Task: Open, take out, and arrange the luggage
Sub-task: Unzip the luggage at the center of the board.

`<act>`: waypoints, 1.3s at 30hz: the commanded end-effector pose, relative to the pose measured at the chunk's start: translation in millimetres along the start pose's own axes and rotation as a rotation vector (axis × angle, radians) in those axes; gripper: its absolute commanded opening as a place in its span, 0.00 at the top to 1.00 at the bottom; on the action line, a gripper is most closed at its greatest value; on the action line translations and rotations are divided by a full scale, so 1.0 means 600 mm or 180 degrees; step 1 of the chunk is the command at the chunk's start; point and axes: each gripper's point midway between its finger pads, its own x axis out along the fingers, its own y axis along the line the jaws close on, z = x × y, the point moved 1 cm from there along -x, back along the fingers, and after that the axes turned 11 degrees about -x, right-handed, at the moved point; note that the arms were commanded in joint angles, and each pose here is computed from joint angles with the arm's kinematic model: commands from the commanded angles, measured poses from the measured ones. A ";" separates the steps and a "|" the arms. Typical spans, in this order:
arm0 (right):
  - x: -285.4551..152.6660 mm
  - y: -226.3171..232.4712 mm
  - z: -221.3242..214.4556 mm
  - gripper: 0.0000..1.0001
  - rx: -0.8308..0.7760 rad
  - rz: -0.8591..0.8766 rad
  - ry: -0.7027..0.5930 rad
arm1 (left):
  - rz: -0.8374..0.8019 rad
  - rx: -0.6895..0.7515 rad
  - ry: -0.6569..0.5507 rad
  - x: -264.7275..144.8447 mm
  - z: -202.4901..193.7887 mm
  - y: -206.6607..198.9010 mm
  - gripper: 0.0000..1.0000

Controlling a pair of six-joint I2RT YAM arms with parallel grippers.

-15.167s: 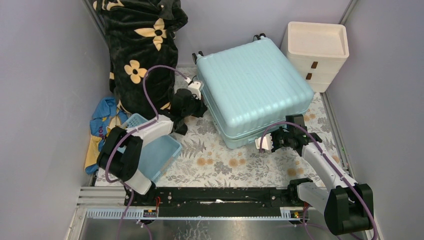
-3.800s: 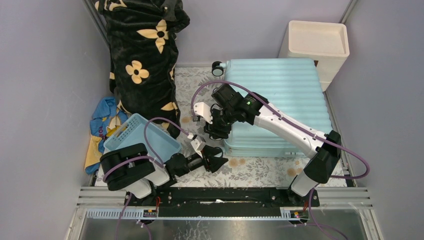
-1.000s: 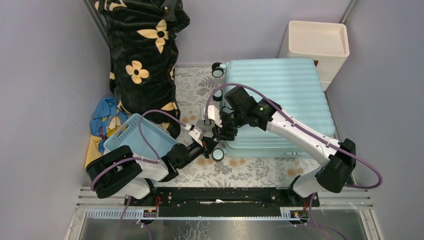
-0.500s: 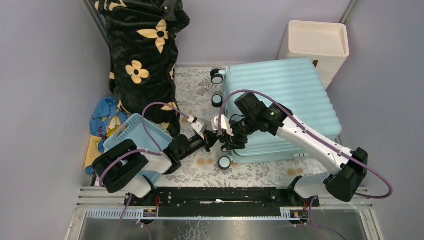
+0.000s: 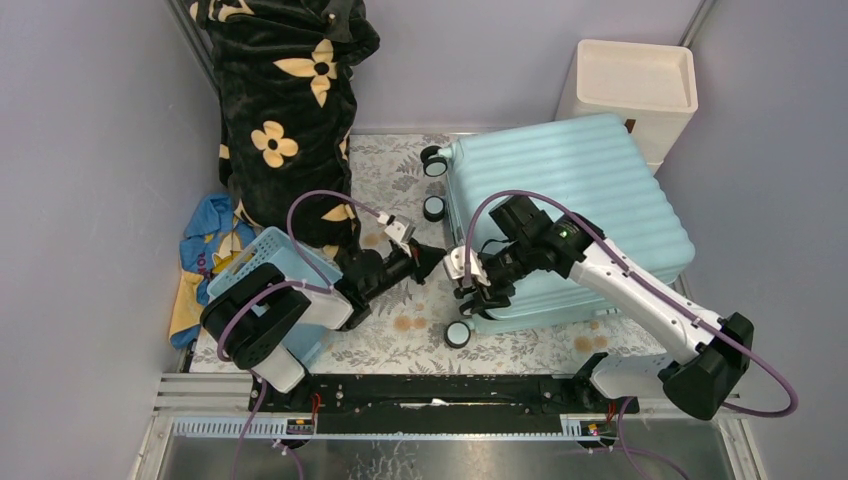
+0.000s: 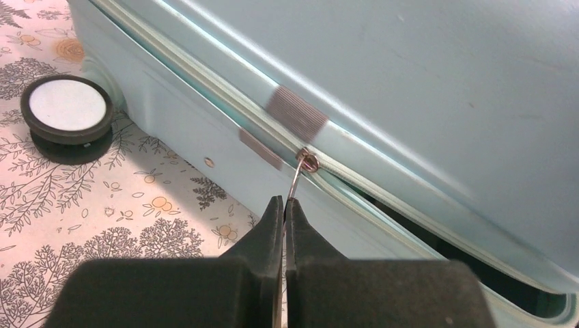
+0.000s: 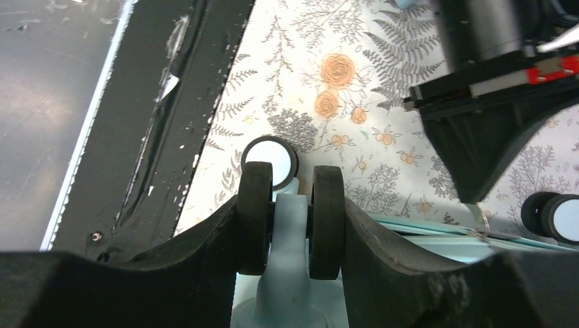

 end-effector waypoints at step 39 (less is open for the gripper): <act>-0.038 0.081 0.051 0.91 -0.0014 0.0415 -0.0794 | -0.0361 -0.0146 0.0142 -0.046 0.057 0.033 0.33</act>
